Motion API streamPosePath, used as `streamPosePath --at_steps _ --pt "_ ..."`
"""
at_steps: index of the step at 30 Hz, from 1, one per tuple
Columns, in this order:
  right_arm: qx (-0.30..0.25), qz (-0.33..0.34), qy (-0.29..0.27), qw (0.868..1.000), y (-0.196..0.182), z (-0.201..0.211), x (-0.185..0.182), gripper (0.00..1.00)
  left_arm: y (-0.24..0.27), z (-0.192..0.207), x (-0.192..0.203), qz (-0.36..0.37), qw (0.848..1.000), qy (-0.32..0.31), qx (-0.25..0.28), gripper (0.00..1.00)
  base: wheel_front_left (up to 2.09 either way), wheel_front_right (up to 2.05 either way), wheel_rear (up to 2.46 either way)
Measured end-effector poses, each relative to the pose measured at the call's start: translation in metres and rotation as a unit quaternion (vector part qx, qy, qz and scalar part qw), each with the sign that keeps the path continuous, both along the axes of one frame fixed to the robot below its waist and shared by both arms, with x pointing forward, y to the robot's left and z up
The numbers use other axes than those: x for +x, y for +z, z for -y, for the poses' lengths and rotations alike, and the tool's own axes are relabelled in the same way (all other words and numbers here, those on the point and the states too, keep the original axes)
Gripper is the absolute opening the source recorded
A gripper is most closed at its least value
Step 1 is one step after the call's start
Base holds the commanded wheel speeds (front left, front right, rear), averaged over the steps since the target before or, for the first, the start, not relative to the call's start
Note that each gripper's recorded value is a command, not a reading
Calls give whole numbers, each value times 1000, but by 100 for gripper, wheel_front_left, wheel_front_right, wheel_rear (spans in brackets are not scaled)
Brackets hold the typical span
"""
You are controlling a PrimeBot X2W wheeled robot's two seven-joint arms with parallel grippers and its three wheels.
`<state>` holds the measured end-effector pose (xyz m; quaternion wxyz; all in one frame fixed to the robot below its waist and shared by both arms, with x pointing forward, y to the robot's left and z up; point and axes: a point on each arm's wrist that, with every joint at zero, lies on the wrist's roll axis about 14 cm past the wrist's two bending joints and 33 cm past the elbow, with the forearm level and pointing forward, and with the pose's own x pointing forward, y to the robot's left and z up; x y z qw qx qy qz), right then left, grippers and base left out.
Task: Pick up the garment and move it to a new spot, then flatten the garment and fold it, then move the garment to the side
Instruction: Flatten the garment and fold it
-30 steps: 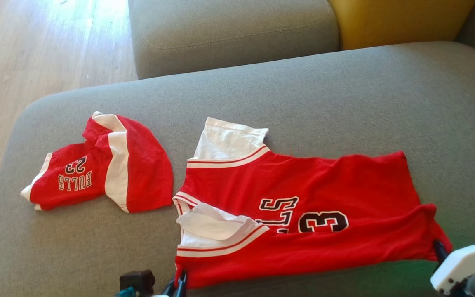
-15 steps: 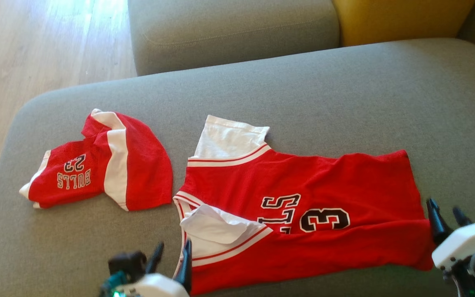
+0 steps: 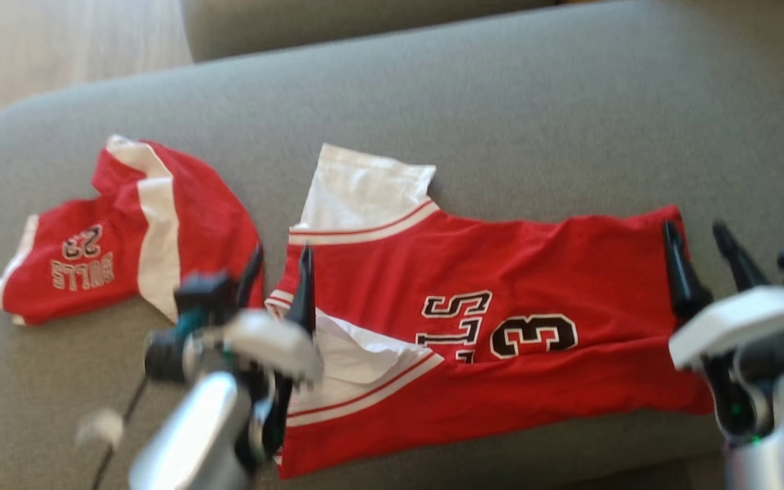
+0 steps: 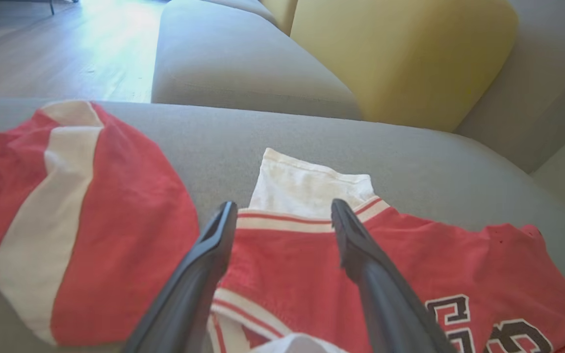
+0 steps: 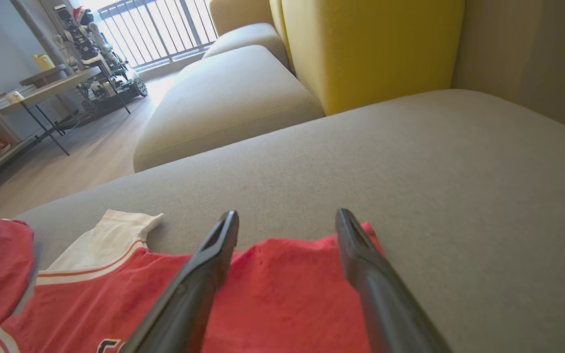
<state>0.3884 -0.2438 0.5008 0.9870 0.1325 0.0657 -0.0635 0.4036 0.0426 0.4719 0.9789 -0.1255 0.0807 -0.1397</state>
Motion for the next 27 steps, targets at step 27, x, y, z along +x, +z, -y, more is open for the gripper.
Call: streamPosePath --at_steps 27 --pt "-2 -25 -10 1000 -42 7 38 100 -79 38 156 -93 973 -91 190 100 0 0 0"
